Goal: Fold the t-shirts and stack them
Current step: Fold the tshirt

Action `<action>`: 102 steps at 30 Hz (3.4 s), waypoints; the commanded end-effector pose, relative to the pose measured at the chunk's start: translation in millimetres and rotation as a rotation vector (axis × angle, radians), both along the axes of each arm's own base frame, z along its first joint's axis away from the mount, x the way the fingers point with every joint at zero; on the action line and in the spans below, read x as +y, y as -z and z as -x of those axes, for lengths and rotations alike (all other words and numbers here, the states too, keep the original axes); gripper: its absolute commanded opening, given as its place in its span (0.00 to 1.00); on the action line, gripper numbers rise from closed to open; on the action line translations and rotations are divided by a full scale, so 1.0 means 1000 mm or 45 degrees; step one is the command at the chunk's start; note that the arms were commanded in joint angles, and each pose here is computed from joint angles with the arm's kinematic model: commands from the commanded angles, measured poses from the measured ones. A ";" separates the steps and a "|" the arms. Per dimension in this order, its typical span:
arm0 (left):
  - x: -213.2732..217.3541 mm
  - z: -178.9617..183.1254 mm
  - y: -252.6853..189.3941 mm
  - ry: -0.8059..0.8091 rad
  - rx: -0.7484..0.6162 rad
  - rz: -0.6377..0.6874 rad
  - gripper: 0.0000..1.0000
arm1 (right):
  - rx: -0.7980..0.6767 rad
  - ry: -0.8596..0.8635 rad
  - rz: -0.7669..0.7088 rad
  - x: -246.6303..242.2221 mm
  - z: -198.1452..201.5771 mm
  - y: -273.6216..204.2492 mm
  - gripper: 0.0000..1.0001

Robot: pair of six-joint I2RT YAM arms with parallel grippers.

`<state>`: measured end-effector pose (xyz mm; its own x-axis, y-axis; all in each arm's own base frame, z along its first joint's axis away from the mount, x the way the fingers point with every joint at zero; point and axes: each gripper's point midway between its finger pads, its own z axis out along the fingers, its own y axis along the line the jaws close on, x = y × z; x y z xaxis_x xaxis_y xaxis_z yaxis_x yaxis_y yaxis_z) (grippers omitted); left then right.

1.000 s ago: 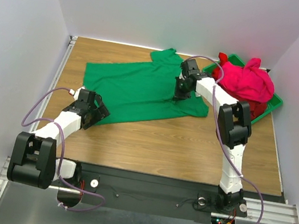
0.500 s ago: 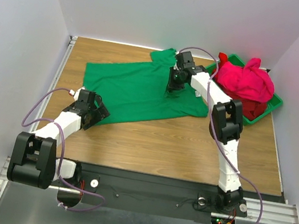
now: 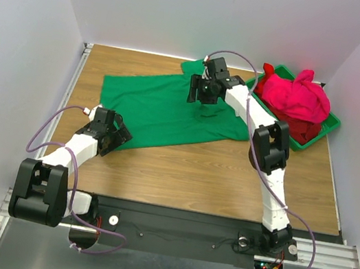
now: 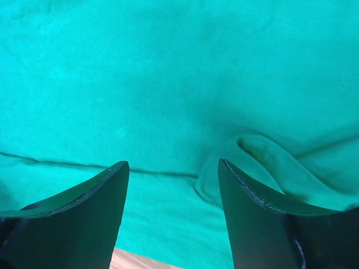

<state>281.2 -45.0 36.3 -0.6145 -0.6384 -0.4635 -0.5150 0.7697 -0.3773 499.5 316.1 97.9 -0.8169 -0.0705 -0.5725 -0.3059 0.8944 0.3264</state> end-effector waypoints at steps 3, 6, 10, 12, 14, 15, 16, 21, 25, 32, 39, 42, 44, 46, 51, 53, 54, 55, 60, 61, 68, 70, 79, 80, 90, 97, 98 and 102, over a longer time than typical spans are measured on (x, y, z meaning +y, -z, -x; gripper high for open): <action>-0.002 0.004 0.005 0.028 0.014 -0.004 0.91 | -0.173 0.123 0.015 -0.028 0.003 -0.070 0.74; -0.002 0.003 0.006 0.031 0.012 -0.004 0.91 | -0.096 0.160 0.040 -0.041 0.015 -0.051 0.75; -0.002 0.004 0.008 0.038 0.018 -0.005 0.91 | -0.023 0.194 0.044 -0.054 0.025 -0.034 0.77; -0.002 0.004 0.007 0.041 0.016 -0.007 0.91 | -0.007 0.195 0.037 -0.055 0.027 -0.031 0.78; -0.002 0.005 0.008 0.046 0.020 -0.011 0.91 | 0.015 0.194 0.020 -0.054 0.027 -0.027 0.80; -0.002 0.005 0.009 0.047 0.022 -0.012 0.91 | 0.018 0.192 0.015 -0.053 0.027 -0.027 0.80; -0.002 0.005 0.008 0.050 0.020 -0.014 0.91 | 0.030 0.195 0.011 -0.053 0.026 -0.023 0.82; -0.001 0.004 0.007 0.060 0.016 -0.023 0.91 | 0.056 0.201 0.007 -0.050 0.023 -0.010 0.82; -0.001 0.004 0.007 0.064 0.020 -0.032 0.91 | 0.099 0.231 -0.003 -0.052 0.020 0.002 0.83; 0.000 0.001 0.006 0.075 0.024 -0.047 0.91 | 0.130 0.244 0.008 -0.052 0.019 0.017 0.83; 0.000 -0.002 0.007 0.093 0.039 -0.056 0.91 | 0.134 0.250 0.020 -0.049 0.005 0.033 0.83; 0.001 -0.002 0.006 0.097 0.043 -0.069 0.91 | 0.091 0.244 0.024 -0.048 -0.008 0.029 0.83; 0.002 -0.003 0.006 0.098 0.045 -0.074 0.91 | 0.060 0.232 0.021 -0.045 -0.015 0.024 0.83; 0.003 -0.003 0.006 0.102 0.049 -0.082 0.91 | 0.019 0.224 0.008 -0.041 -0.026 0.017 0.83; 0.004 -0.002 0.007 0.113 0.064 -0.095 0.91 | -0.024 0.204 -0.022 -0.030 -0.044 0.016 0.83; 0.005 -0.002 0.007 0.113 0.066 -0.099 0.91 | -0.048 0.188 -0.062 -0.023 -0.051 0.007 0.83; 0.005 -0.002 0.008 0.115 0.070 -0.101 0.91 | -0.046 0.175 -0.077 -0.019 -0.052 0.008 0.83; 0.005 -0.003 0.007 0.118 0.068 -0.103 0.91 | -0.060 0.156 -0.107 -0.014 -0.054 0.001 0.83; 0.005 -0.004 0.006 0.119 0.068 -0.111 0.91 | -0.127 0.142 -0.153 -0.010 -0.059 -0.022 0.83; 0.006 -0.005 0.006 0.120 0.068 -0.114 0.91 | -0.154 0.141 -0.154 -0.012 -0.059 -0.032 0.83; 0.005 -0.015 0.003 0.131 0.053 -0.123 0.91 | -0.208 0.113 -0.102 -0.024 -0.039 -0.056 0.81; 0.005 -0.019 0.001 0.138 0.043 -0.126 0.91 | -0.203 0.092 -0.076 -0.024 -0.027 -0.057 0.78; 0.004 -0.025 0.003 0.175 0.057 -0.139 0.91 | -0.137 -0.008 0.023 -0.006 0.010 -0.024 0.66; 0.004 -0.026 0.003 0.182 0.058 -0.146 0.91 | -0.128 -0.018 0.027 -0.003 0.010 -0.019 0.66; 0.006 -0.029 0.004 0.227 0.078 -0.182 0.91 | -0.087 0.011 0.088 -0.001 -0.002 0.019 0.62; 0.007 -0.029 0.006 0.282 0.094 -0.212 0.91 | -0.063 0.070 0.152 -0.008 -0.009 0.045 0.58; 0.007 -0.029 0.007 0.285 0.100 -0.214 0.91 | -0.062 0.081 0.155 -0.009 -0.010 0.046 0.57; 0.008 -0.029 0.008 0.300 0.104 -0.224 0.91 | -0.080 0.143 0.203 -0.019 -0.013 0.046 0.49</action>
<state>312.2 -40.9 31.2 -0.7504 -0.4255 -0.5058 -0.3556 0.9049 -0.2338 497.5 303.3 44.9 -0.8131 -0.1058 -0.5724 -0.2596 0.9460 0.1939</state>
